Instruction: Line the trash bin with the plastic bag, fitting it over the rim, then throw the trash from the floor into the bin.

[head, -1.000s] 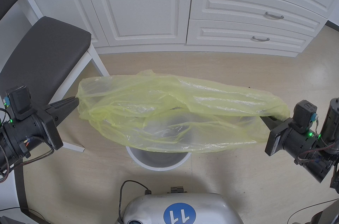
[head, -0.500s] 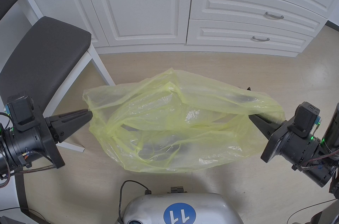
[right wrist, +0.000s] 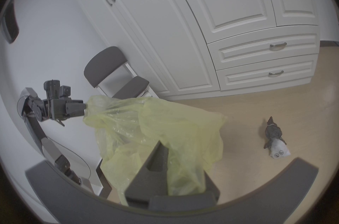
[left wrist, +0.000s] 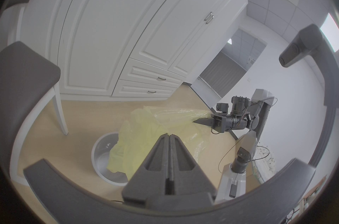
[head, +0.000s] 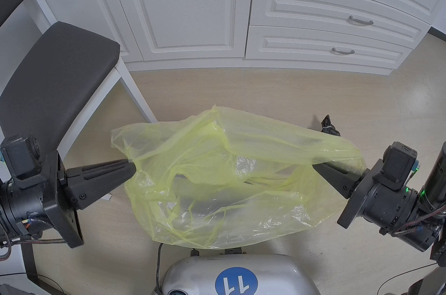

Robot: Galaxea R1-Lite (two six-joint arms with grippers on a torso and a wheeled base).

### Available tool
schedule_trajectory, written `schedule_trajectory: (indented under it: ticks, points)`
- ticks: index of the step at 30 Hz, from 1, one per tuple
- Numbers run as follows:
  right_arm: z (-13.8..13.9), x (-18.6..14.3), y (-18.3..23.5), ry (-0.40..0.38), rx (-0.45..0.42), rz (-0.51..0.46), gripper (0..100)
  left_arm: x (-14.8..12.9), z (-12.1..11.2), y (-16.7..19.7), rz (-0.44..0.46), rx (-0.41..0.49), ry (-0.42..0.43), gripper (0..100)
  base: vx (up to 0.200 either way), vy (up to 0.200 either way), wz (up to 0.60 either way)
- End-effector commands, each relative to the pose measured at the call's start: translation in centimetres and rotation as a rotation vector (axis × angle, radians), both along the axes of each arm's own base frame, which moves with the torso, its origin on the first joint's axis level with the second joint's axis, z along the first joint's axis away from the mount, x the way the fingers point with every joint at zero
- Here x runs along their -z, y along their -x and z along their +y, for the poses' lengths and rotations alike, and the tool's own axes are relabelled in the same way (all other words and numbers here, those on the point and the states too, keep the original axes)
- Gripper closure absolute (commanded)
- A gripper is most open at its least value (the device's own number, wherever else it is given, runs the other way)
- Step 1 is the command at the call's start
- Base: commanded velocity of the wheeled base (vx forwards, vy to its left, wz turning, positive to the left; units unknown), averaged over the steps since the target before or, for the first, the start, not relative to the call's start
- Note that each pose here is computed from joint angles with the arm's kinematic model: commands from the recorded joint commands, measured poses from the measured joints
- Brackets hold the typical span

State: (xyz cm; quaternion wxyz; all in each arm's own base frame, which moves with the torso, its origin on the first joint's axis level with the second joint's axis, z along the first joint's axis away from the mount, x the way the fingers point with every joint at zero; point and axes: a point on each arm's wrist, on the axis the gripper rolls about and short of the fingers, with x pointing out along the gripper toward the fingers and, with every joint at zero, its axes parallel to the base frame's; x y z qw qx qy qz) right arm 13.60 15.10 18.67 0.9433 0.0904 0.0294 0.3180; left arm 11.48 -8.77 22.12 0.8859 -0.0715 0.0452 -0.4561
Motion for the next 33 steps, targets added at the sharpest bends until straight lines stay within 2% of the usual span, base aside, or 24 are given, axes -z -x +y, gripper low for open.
schedule_trajectory:
  ticks: [1,7,10,15,22,23,26,29,31,33]
  points:
    - [0.9,0.4,-1.0,-0.024,0.006,0.027,100,-0.3,-0.1,-0.2,0.04,0.001,0.038,100,0.0,0.0,0.0]
    - [2.2,1.7,-2.4,-0.082,0.015,0.068,100,0.0,-1.0,-1.4,0.08,0.001,0.075,100,0.0,0.0,0.0]
    - [3.3,3.3,-3.7,-0.084,0.029,0.118,100,-0.1,-1.4,-2.2,0.132,0.0,0.127,100,0.0,0.0,0.0]
    - [3.9,4.6,-5.2,-0.117,0.053,0.135,100,-0.2,-1.6,-3.2,0.222,0.059,0.201,100,0.0,0.0,0.0]
    - [4.0,5.1,-5.4,-0.11,0.052,0.154,100,0.2,-2.2,-3.9,0.256,0.088,0.188,100,0.0,0.0,0.0]
    - [4.2,6.3,-5.9,-0.094,0.065,0.19,100,0.4,-2.4,-4.0,0.266,0.09,0.182,100,0.0,0.0,0.0]
    - [4.4,7.2,-6.3,-0.074,0.075,0.212,100,0.9,-3.0,-4.2,0.288,0.103,0.169,100,0.0,0.0,0.0]
    - [3.9,7.4,-6.4,-0.064,0.088,0.216,100,1.2,-3.6,-4.0,0.311,0.133,0.161,100,0.0,0.0,0.0]
    - [3.1,8.0,-6.7,-0.047,0.099,0.237,100,1.4,-4.6,-3.3,0.338,0.192,0.151,100,0.0,0.0,0.0]
    - [2.6,8.5,-7.1,-0.037,0.089,0.259,100,1.8,-5.2,-3.2,0.354,0.215,0.136,100,0.0,0.0,0.0]
